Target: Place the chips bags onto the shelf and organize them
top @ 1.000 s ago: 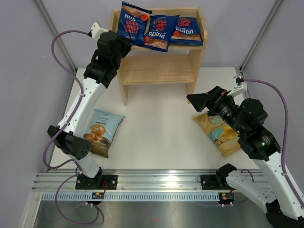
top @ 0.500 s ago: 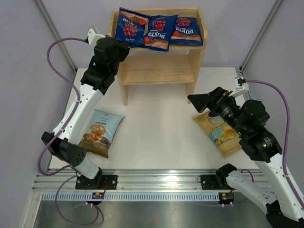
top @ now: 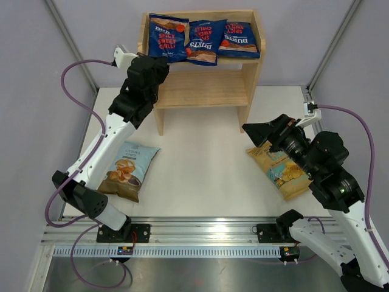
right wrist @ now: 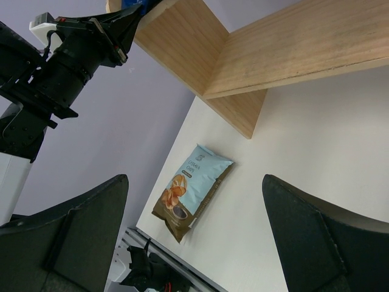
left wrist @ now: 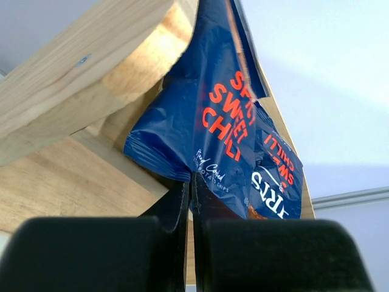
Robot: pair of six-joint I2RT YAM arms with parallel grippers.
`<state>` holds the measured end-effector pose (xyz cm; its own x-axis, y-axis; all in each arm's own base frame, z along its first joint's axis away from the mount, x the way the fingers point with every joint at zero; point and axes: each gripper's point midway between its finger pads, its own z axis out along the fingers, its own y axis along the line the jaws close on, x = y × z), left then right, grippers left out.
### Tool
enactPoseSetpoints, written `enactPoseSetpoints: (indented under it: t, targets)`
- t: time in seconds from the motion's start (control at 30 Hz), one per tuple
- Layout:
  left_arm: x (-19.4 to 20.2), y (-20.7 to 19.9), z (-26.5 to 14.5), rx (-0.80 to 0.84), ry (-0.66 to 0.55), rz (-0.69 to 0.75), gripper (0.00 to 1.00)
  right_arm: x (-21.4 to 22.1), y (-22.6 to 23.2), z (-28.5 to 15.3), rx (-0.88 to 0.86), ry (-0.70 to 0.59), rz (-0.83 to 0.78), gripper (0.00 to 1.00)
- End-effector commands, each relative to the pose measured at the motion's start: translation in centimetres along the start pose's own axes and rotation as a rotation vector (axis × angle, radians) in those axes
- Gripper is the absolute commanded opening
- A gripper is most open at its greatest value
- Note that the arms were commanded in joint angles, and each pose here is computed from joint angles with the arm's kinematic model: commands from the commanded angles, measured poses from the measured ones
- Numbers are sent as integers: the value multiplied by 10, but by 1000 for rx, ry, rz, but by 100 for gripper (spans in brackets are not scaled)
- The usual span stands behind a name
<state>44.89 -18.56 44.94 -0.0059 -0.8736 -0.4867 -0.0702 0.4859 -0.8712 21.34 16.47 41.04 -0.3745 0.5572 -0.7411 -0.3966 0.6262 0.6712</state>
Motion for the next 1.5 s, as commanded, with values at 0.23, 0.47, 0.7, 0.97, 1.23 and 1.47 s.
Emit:
enactPoseSetpoints:
  t: [0.23, 0.47, 0.7, 0.97, 1.23, 1.47]
  targets:
    - [-22, -13, -8, 16, -82, -64, 28, -13, 6, -6, -4, -39, -28, 99]
    - [-27, -26, -17, 60, -75, -51, 52, -14, 6, -7, -4, -41, -31, 99]
    - [-40, -36, -32, 103, -82, 18, 99, -8, 2, 2, 7, -8, -51, 99]
    - [-65, -30, -64, 121, -118, 138, 99, 0, -12, 23, 65, 56, -111, 100]
    - [-77, 29, -126, 123, -85, 370, 99, 16, -28, 29, 80, 81, -146, 99]
    - [-68, 130, -161, -4, -63, 558, 99, 58, -48, 31, 58, 181, -158, 100]
